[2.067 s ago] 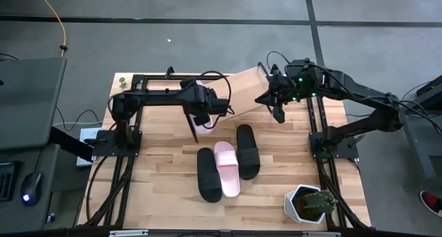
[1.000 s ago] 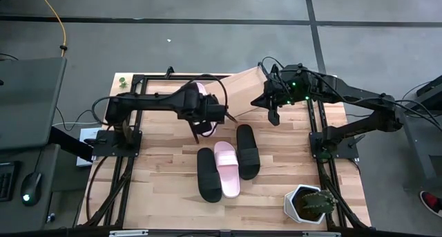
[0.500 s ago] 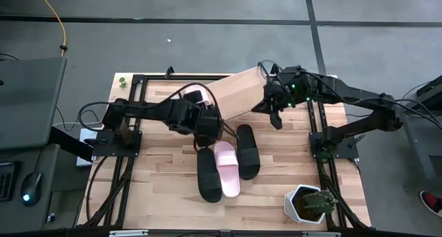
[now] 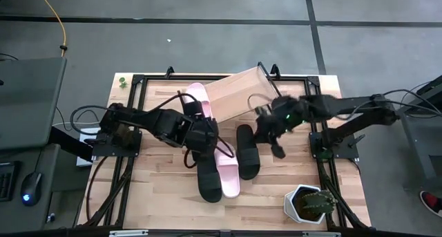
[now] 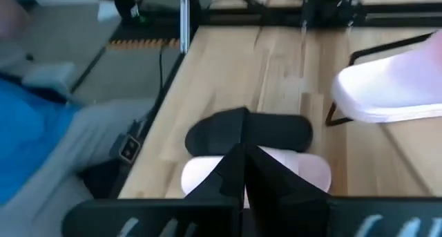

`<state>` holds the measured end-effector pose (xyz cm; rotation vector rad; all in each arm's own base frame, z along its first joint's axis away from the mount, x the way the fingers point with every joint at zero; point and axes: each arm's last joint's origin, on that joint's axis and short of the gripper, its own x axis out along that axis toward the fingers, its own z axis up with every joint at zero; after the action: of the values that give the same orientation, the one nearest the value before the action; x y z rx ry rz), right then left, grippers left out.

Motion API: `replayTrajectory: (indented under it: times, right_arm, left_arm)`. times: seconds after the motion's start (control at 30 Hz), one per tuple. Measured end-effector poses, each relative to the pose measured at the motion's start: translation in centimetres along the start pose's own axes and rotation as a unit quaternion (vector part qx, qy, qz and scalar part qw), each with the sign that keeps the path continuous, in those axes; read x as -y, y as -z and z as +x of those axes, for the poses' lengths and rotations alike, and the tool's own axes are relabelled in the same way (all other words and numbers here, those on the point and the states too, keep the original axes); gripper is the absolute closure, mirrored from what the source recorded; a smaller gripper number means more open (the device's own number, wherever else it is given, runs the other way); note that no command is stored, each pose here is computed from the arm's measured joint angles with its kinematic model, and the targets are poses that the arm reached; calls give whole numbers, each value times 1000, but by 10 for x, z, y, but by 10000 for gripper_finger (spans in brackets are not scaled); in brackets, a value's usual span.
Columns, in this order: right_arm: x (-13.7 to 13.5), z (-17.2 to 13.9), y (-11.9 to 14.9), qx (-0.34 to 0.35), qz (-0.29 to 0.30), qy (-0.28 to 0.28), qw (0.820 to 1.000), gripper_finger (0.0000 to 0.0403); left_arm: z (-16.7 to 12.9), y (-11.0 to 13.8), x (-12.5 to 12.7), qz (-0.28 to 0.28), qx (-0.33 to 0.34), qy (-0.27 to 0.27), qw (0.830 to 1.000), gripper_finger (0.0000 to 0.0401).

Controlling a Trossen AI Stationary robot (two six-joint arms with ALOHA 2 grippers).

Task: Pick and place slides into the shelf
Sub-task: Put the pink slide on the shelf

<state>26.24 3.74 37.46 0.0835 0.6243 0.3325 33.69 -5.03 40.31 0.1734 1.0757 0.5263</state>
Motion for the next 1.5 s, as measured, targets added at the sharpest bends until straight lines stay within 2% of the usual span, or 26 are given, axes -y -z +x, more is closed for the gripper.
replayTrajectory:
  times: [0.23,0.43,0.63,0.87,1.07,1.3,1.5]
  right_arm:
    - [-22,50,11,-65,-31,28,997,402]
    - [-39,78,21,-99,-63,65,991,402]
    - [-53,93,25,-100,-95,91,986,402]
    - [-56,106,24,-79,-70,85,991,402]
    - [-55,129,36,-116,-75,88,986,402]
    - [-60,159,55,-166,-144,90,971,402]
    - [-66,168,62,-175,-163,127,963,392]
  left_arm:
    - [-15,-2,-2,-8,26,11,1000,249]
    - [-20,-5,-7,-18,38,7,999,249]
    - [-29,-7,-12,-30,56,11,998,249]
    - [-36,-9,-17,-41,71,17,996,249]
    - [-36,-9,-17,-31,70,17,997,249]
    - [-36,-8,-16,-26,67,25,997,249]
    - [-37,-8,-17,-24,68,25,997,249]
